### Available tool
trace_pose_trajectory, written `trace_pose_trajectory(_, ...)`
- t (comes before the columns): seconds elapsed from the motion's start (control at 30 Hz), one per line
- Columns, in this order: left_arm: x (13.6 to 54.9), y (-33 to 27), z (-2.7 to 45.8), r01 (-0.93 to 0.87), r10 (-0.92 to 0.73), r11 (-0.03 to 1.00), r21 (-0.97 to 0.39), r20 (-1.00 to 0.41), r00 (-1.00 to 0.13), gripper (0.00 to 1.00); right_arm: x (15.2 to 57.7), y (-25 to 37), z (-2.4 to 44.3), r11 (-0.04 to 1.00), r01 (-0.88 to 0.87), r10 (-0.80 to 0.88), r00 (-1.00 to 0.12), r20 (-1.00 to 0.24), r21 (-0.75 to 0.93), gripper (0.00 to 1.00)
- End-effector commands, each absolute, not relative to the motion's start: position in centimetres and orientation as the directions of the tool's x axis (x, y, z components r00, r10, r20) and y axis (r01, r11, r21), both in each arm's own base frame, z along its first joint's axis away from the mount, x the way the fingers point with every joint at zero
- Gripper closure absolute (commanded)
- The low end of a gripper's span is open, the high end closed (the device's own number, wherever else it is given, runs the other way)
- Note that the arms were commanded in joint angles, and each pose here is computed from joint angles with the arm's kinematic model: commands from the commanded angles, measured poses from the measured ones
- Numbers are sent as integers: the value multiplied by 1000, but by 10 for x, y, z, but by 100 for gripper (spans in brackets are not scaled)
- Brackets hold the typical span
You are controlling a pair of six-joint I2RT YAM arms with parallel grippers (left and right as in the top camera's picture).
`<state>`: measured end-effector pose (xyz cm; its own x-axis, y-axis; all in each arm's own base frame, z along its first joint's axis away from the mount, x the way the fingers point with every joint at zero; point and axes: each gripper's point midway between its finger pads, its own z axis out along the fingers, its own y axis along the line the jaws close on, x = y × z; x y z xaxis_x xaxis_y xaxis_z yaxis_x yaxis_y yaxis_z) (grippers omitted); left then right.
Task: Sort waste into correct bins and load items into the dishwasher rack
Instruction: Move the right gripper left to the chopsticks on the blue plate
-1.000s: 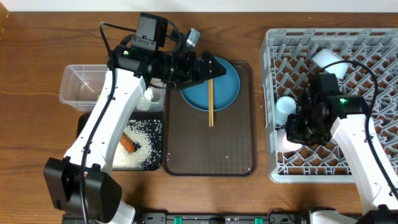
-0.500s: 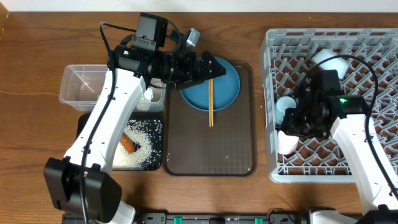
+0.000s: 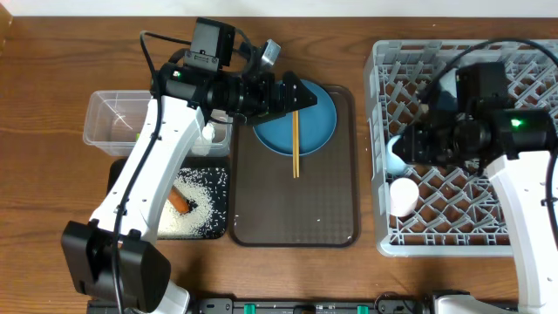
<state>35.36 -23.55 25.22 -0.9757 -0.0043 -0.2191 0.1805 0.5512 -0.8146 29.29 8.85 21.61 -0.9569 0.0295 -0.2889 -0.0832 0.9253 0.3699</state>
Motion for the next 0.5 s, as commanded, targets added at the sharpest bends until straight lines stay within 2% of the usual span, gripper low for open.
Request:
trace_pose_trajectory(0.0, 354, -235, 245, 182, 4, 560, -808, -217, -976, 4, 291, 113, 225, 900, -165, -31, -947, -318, 404, 68)
trace_pose_trajectory(0.23, 374, -222, 251, 185, -58, 561, -807, -261, -964, 4, 295, 153, 218, 876, -237, -78, -929, -361, 421, 68)
trace_pose_trajectory(0.37, 403, -173, 254, 134, -180, 583, -802, -288, -940, 4, 297, 181, 210, 853, -280, -101, -917, -386, 440, 68)
trace_pose_trajectory(0.47, 422, -118, 254, 53, -303, 595, -802, -285, -910, 4, 299, 199, 201, 839, -323, -131, -901, -413, 439, 62)
